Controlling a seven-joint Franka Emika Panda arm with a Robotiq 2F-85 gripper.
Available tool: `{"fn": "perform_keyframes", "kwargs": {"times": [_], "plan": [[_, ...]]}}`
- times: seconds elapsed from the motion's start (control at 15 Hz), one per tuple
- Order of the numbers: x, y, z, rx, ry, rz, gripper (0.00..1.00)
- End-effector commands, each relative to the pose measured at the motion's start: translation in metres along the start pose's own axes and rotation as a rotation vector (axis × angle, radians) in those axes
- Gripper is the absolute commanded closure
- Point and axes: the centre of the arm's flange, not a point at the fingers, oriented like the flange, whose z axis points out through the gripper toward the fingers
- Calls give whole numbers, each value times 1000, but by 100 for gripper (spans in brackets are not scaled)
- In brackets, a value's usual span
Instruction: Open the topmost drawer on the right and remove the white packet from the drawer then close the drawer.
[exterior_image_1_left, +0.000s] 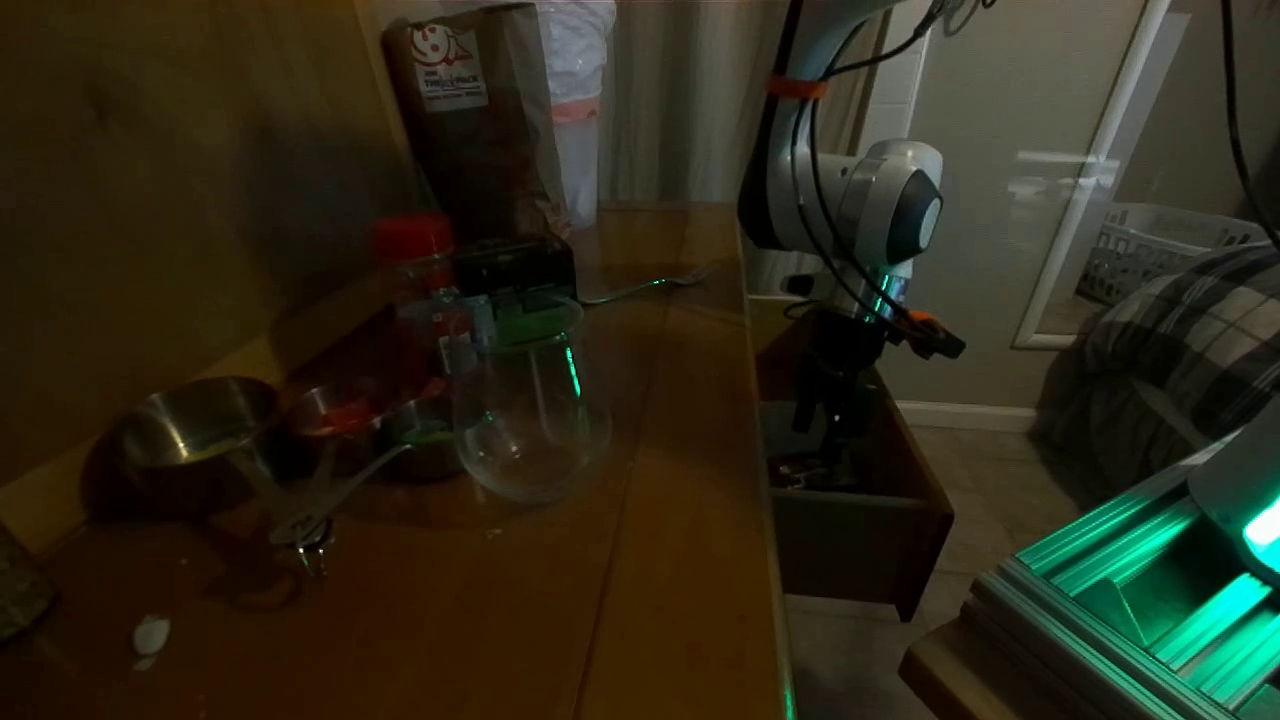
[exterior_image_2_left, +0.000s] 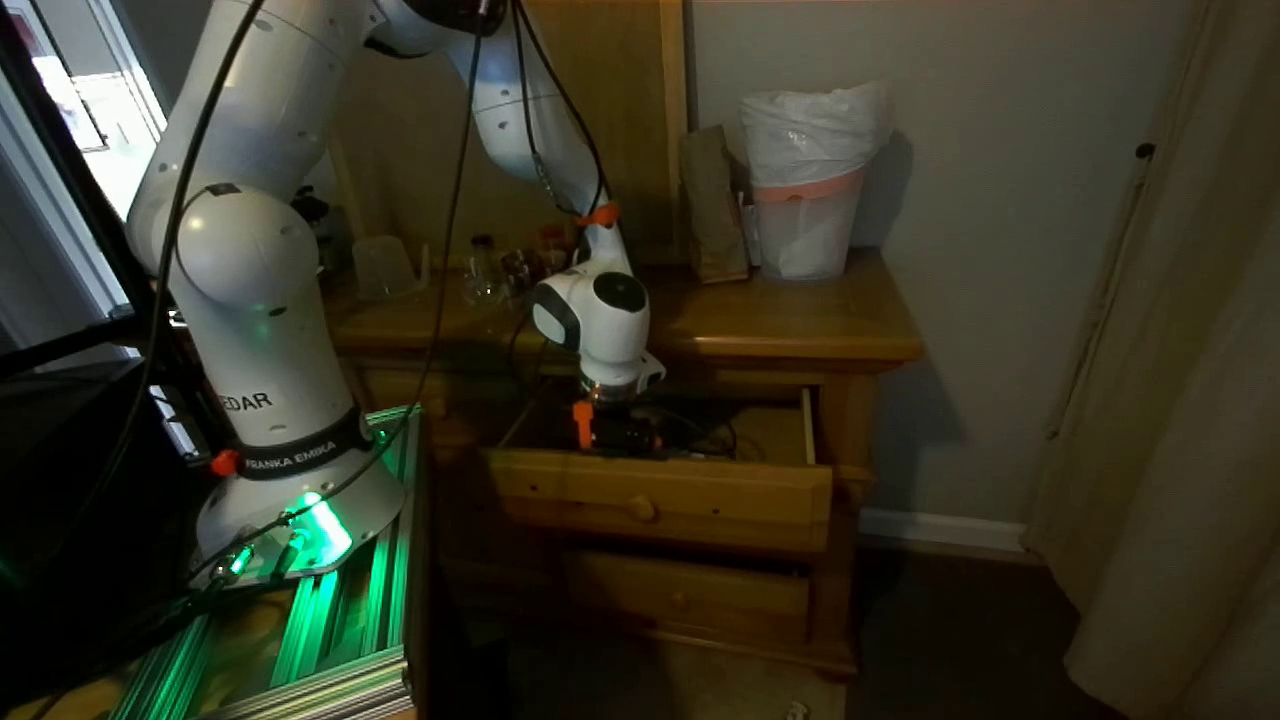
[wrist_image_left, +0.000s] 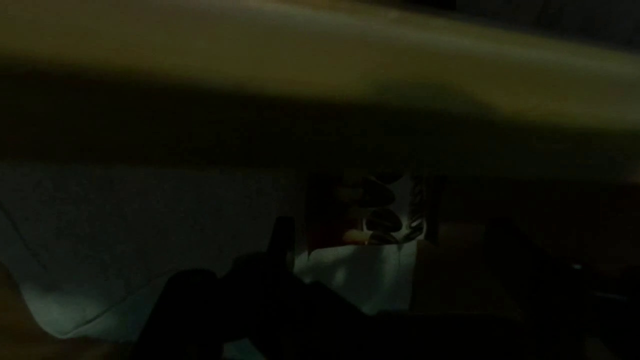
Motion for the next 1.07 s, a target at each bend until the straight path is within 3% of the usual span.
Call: {"fn": "perform_keyframes", "kwargs": {"times": [0.0, 0.2, 0.27, 0.4, 0.53, 0.6, 0.67, 0.8, 1.0], "plan": [[-2, 10, 16, 33, 3, -18, 34], [-2, 11, 22, 39, 0, -20, 56], [-2, 12, 23, 37, -2, -22, 14], [-1, 13, 26, 32, -1, -28, 15], [-1, 14, 28, 31, -3, -37, 2], [0, 14, 29, 31, -5, -40, 9], [0, 15, 29, 30, -6, -43, 37], [-1, 16, 30, 28, -7, -46, 35], [-2, 17, 31, 28, -9, -50, 57]]}}
